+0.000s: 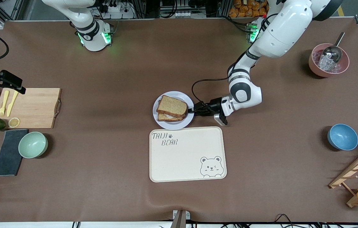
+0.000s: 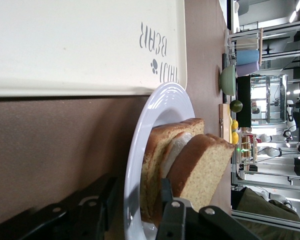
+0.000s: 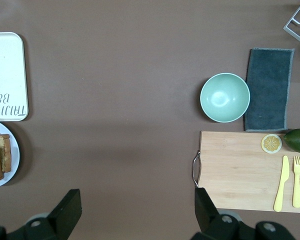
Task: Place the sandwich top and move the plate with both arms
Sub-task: 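Grasp the white plate rim with the left gripper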
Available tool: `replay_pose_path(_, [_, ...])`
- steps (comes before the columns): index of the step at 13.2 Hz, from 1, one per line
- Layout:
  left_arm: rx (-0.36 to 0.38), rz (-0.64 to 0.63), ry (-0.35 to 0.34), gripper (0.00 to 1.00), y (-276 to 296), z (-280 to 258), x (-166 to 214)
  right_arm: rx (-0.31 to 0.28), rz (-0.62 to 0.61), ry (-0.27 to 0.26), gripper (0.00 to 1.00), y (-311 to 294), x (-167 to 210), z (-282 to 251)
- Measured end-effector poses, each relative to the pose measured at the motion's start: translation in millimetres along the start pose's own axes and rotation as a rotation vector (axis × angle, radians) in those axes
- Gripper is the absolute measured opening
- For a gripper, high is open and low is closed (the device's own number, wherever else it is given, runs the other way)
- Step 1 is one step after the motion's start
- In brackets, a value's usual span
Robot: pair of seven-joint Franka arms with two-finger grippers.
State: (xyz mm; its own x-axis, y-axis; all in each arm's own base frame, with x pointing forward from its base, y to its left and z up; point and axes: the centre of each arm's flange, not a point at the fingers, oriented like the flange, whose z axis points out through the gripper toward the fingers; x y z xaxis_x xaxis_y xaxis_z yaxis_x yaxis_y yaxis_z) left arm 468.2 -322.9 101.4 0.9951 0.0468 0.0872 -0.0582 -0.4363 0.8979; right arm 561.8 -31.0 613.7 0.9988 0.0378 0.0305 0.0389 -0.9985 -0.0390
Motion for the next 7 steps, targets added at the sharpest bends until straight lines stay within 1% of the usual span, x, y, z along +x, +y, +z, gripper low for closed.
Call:
replay_pose_path(1, [0.000,0.006,0.002,0.36,-3.0,1.7,-0.5,-0.001,0.000,-0.001,1.00,0.1,0.6,0.7])
replay_pose_path(2, [0.000,0.010,0.002,0.35,-5.8,2.9,-0.4,-0.002,0.000,0.000,1.00,0.3,0.8,0.3])
replay_pose_path(3, [0.000,0.012,0.002,0.26,-6.9,3.5,0.2,-0.004,0.000,0.003,1.00,0.3,0.9,-0.9])
replay_pose_path(4, [-0.006,0.016,0.003,0.13,-5.5,4.4,1.3,-0.005,0.000,0.005,1.00,0.5,1.1,-1.9])
replay_pose_path(5, [-0.017,0.020,0.003,0.07,-2.0,5.5,2.9,-0.005,0.000,0.008,1.00,0.6,1.2,-2.8])
replay_pose_path(7, [-0.020,0.018,0.007,0.07,-1.0,5.9,3.7,-0.006,0.000,0.011,1.00,0.6,1.3,-4.3])
